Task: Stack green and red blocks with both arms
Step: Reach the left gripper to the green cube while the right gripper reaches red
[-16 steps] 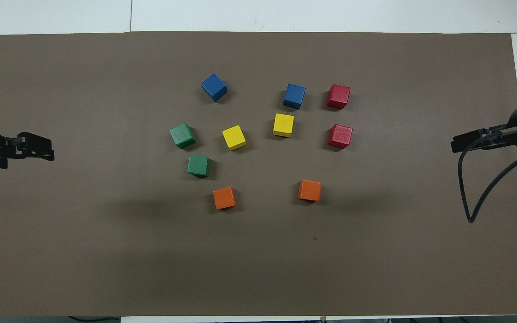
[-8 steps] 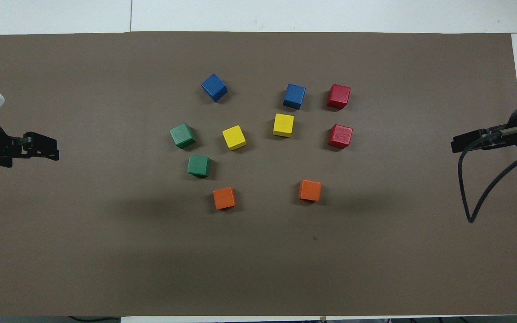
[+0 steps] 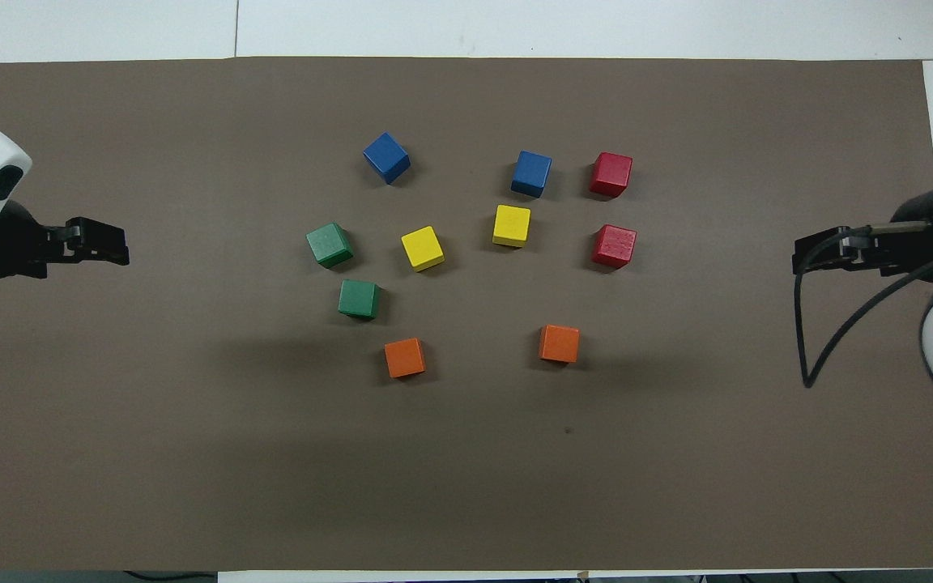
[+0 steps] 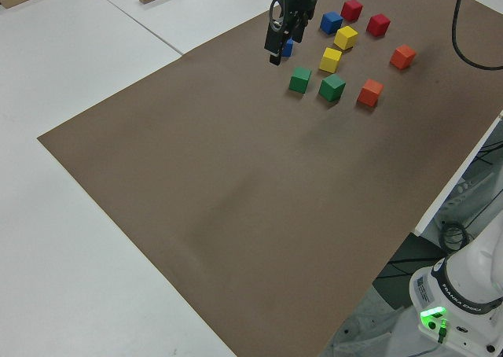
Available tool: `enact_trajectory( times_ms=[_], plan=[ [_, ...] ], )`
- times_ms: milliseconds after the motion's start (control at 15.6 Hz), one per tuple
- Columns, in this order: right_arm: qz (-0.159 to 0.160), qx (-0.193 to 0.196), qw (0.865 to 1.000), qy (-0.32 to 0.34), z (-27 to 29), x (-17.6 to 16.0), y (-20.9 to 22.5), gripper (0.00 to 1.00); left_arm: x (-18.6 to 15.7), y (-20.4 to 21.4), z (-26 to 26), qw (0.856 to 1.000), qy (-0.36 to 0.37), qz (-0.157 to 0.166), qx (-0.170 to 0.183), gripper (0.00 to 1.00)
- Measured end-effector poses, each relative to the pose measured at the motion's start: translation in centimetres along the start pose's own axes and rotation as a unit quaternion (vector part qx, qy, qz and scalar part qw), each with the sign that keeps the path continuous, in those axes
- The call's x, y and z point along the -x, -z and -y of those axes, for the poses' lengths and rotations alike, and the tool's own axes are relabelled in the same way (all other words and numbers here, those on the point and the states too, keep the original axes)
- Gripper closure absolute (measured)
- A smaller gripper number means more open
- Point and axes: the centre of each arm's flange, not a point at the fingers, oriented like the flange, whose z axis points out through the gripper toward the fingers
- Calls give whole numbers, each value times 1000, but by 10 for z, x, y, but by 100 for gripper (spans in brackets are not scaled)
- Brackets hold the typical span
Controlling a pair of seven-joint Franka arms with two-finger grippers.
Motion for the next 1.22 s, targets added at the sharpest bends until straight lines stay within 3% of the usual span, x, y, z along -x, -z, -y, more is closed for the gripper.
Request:
enact_trajectory(
  times_ms=[257,514,835,1220],
  plan=[
    [-6,1,994,-107,60,-4,-54,0,-10,-60,-95,996,90,-9,14,0],
    [-15,1,989,-150,96,-20,-120,0,27,-142,-174,994,106,-15,27,0],
    [-28,-4,987,-156,109,-34,-161,0,66,-181,-218,998,56,-6,13,0],
    [-44,-11,987,-154,116,-48,-201,0,67,-200,-218,1000,2,-2,-8,0]
  ],
)
